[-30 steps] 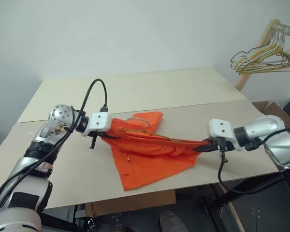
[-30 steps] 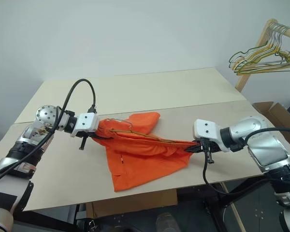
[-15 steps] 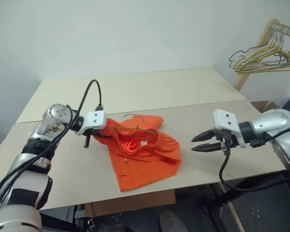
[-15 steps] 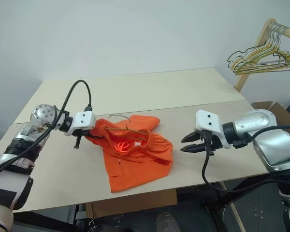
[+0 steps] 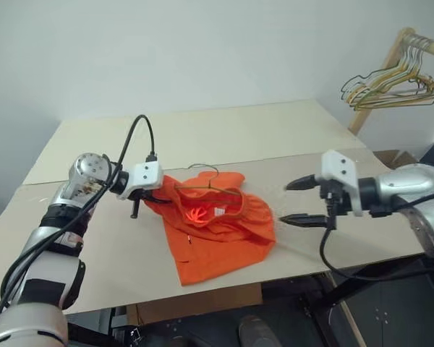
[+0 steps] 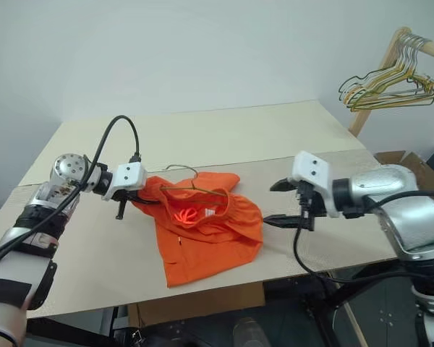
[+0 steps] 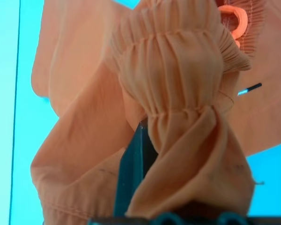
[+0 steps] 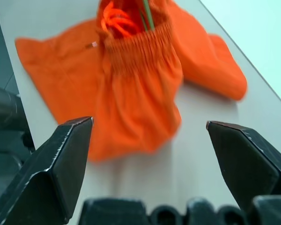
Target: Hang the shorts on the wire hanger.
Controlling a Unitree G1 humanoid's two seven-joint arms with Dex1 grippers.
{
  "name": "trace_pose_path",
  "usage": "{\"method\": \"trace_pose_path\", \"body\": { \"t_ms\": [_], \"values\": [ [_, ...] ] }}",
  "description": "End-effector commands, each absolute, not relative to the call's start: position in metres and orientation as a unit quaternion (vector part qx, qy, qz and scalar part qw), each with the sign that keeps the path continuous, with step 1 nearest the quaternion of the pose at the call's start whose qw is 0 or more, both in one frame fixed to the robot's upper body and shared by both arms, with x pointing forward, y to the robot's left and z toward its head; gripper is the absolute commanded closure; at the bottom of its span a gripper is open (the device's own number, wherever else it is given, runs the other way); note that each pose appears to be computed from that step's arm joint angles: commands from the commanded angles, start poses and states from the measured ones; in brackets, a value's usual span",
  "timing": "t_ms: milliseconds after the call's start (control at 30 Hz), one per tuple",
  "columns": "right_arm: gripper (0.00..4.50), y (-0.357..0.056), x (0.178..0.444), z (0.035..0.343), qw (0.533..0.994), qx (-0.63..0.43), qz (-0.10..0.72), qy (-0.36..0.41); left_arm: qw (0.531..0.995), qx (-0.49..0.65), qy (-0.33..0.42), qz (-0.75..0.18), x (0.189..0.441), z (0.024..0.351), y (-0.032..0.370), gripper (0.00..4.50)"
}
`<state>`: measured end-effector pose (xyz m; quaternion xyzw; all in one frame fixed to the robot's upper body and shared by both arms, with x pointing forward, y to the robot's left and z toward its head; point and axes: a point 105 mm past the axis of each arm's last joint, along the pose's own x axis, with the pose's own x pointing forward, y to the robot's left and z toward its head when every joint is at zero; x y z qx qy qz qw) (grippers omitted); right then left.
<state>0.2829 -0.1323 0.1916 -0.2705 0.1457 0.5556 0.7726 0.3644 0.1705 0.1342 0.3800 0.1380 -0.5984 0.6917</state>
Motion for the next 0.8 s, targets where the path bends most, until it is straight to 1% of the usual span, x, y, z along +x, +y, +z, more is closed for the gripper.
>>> {"method": "trace_pose_path", "body": {
  "t_ms": [33,100,233,400,500,567,700,800],
  "values": [
    [0.04,-0.115,0.289,0.190,0.780,-0.300,0.525,0.160,0.704,0.383,0.105,-0.589,0.370,0.157,0.169,4.50],
    [0.04,-0.112,0.300,0.183,0.788,-0.322,0.496,0.171,0.702,0.382,0.104,-0.592,0.370,0.157,0.169,4.50],
    [0.04,-0.110,0.319,0.168,0.785,-0.352,0.471,0.195,0.698,0.379,0.100,-0.599,0.367,0.158,0.167,4.50],
    [0.04,-0.103,0.338,0.156,0.779,-0.367,0.463,0.210,0.697,0.378,0.098,-0.601,0.365,0.159,0.166,4.50],
    [0.64,-0.102,0.342,0.158,0.775,-0.363,0.472,0.212,0.698,0.378,0.097,-0.601,0.364,0.160,0.168,4.50],
    [1.34,-0.103,0.343,0.160,0.771,-0.358,0.481,0.214,0.697,0.378,0.098,-0.601,0.363,0.160,0.170,4.50],
    [2.56,-0.106,0.345,0.163,0.764,-0.351,0.495,0.219,0.695,0.379,0.099,-0.603,0.361,0.159,0.170,4.50],
    [3.62,-0.107,0.344,0.164,0.757,-0.340,0.511,0.226,0.692,0.380,0.097,-0.607,0.359,0.159,0.169,4.50]
  ]
}}
